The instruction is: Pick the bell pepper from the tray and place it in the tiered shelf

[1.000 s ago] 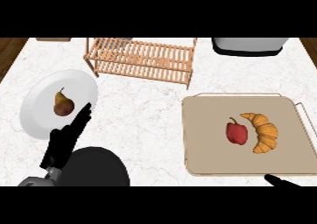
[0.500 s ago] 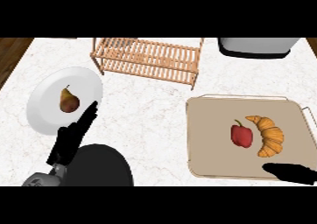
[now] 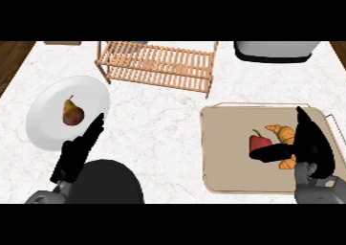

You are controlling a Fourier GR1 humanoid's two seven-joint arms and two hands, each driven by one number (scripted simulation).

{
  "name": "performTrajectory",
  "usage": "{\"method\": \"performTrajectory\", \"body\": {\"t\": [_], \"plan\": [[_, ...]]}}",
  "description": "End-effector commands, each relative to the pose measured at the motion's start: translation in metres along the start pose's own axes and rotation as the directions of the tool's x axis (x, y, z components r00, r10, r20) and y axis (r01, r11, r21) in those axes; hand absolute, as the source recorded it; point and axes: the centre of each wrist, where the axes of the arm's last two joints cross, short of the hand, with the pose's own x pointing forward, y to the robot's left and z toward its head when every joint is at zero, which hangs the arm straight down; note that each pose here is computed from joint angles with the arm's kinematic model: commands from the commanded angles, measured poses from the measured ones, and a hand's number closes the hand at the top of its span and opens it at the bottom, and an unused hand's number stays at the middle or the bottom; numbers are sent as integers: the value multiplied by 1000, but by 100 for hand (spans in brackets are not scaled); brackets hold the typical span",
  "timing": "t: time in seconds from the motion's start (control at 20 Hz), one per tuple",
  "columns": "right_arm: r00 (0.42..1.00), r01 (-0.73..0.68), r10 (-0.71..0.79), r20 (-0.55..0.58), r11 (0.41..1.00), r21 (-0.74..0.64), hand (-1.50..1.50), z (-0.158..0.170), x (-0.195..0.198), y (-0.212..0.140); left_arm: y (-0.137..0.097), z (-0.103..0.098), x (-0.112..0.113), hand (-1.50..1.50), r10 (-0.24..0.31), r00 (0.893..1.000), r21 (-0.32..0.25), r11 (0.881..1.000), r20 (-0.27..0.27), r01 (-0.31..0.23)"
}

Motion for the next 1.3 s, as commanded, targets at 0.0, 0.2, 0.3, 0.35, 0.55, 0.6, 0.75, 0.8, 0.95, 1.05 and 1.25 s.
{"method": "performTrajectory", "body": {"t": [0.0, 0.2, 0.3, 0.35, 0.55, 0.6, 0.75, 0.8, 0.95, 1.05, 1.25], "plan": [[975, -28, 37, -221, 999, 43, -150, 4, 33, 19, 1, 0, 5, 0, 10, 1000, -1, 1000, -15, -10], [970, -54, 62, -236, 998, 40, -150, 11, 36, 30, 23, 18, -11, 0, -1, 1000, 4, 1000, -5, 1], [957, -128, 129, -260, 992, 20, -150, -4, 23, 36, 18, 15, -12, 0, -20, 1000, 26, 999, -5, 21], [955, -139, 134, -265, 990, -4, -150, -2, 33, 37, -3, 1, -7, 0, 17, 1000, 29, 999, -10, -16], [949, -148, 141, -281, 989, -6, -150, 3, 34, 41, 23, 7, -13, 0, -1, 1000, 32, 999, -11, 2], [947, -148, 142, -288, 989, 0, -150, -8, 34, 54, -1, 5, 0, 0, 4, 1000, 14, 1000, -6, -4], [943, -172, 167, -288, 985, 9, -150, -5, 34, 52, 25, 8, -14, 0, 11, 1000, 12, 1000, -8, -10], [945, -158, 154, -288, 987, 10, -150, -13, 25, 27, 6, 11, 0, 0, 9, 1000, 18, 1000, -8, -8], [939, -178, 180, -293, 983, 36, -150, -12, 22, 46, -7, 8, -5, 0, 15, 1000, 17, 1000, -1, -15], [930, -204, 201, -307, 979, 26, -150, -15, 19, 49, 11, 9, 5, 0, 13, 1000, 31, 999, -15, -12], [939, -186, 186, -290, 982, 27, -150, -15, 19, 61, 14, -3, -3, 0, 12, 1000, 41, 999, -5, -12]]}}
